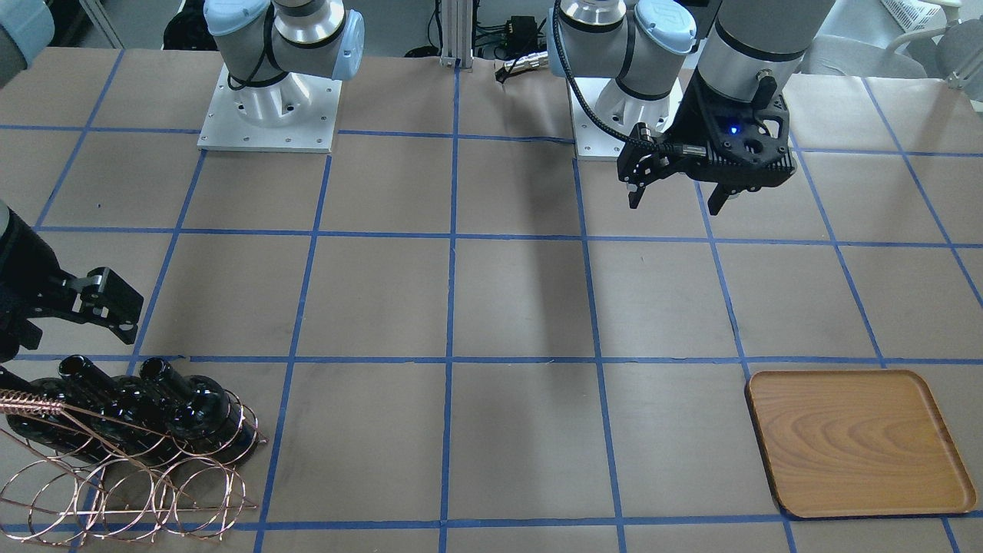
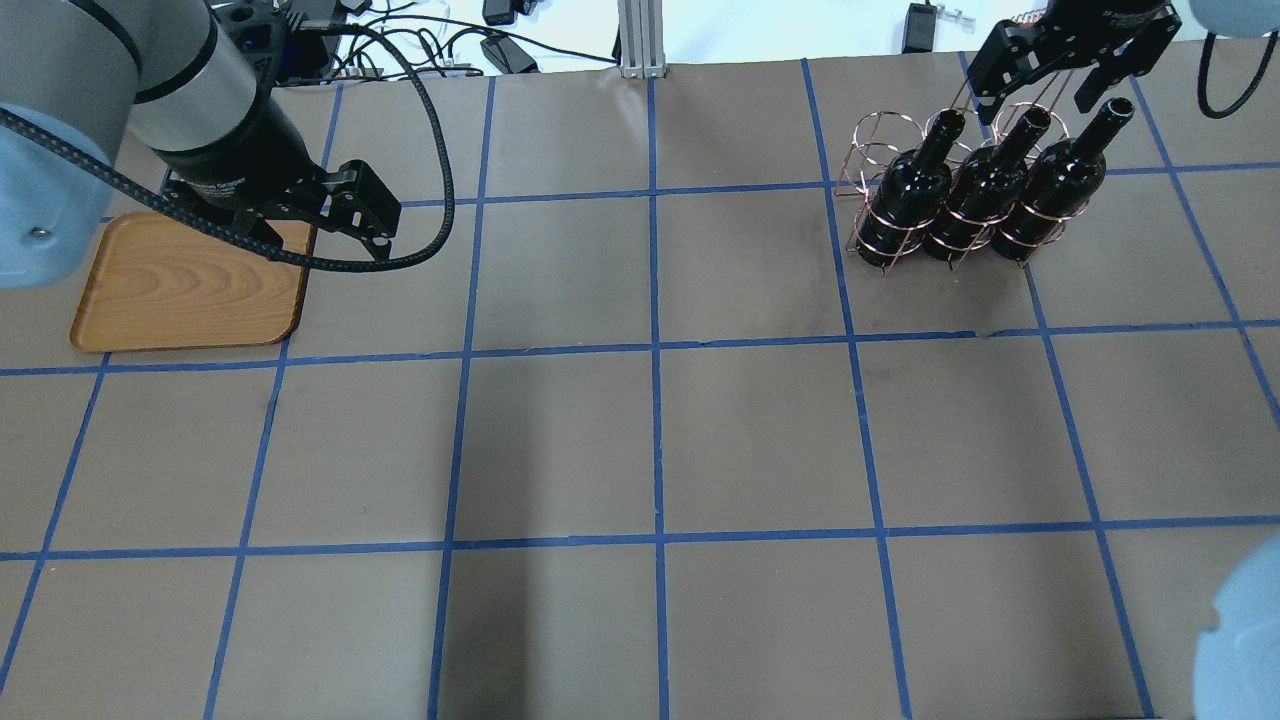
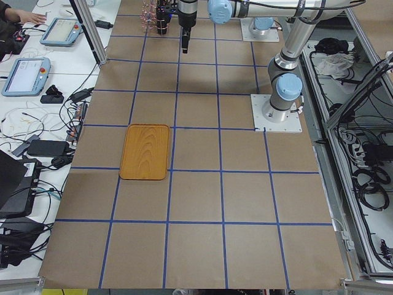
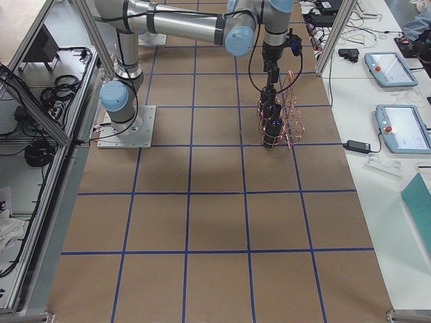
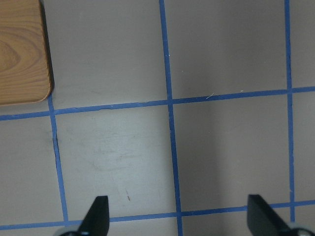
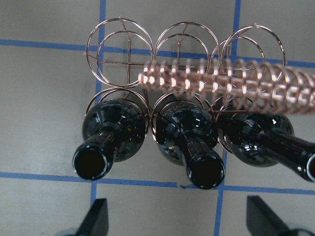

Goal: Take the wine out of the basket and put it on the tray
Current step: 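Lower the right gripper over the middle bottle in the copper rack, then grasp the middle dark wine bottle neck and lift it from the rack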

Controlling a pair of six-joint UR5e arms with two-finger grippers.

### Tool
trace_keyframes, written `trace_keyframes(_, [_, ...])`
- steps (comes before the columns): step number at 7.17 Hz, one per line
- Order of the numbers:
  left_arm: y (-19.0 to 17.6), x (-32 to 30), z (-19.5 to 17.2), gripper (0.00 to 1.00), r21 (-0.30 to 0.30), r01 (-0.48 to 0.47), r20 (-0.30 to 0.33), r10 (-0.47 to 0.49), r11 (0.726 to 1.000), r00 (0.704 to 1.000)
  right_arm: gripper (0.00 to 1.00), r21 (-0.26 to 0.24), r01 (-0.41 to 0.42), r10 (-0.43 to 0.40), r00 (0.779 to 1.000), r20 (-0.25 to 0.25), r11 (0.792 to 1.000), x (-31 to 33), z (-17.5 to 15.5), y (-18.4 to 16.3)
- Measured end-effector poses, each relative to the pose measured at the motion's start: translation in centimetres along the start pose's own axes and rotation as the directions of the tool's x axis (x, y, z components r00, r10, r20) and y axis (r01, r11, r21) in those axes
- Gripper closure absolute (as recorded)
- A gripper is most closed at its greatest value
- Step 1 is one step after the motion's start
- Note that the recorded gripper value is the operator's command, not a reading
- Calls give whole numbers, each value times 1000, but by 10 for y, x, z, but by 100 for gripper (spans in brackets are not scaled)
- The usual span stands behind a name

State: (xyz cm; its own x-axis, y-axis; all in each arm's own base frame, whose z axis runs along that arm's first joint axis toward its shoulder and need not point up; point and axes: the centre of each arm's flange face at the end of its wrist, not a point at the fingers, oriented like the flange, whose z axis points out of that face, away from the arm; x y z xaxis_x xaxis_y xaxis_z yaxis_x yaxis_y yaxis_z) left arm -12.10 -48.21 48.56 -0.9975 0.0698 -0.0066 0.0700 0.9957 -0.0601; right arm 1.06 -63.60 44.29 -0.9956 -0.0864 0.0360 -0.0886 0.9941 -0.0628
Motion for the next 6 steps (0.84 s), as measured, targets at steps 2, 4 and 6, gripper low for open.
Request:
trace_keyframes(2, [0,-2,1,0,-1,3,1,-3,1000,1000,10,-18,26,-27,1000,-13,999,4,20,-9])
trace_keyframes(4, [0,-2,1,0,-2,4,0,-4,1000,1000,19,-17,34,-34,999,-13,999,6,29,-13])
trace_keyframes(6, [0,-2,1,0,-3,4,0,-4,1000,1000,20,-11,30,-30,999,-13,1000,12,38,-18])
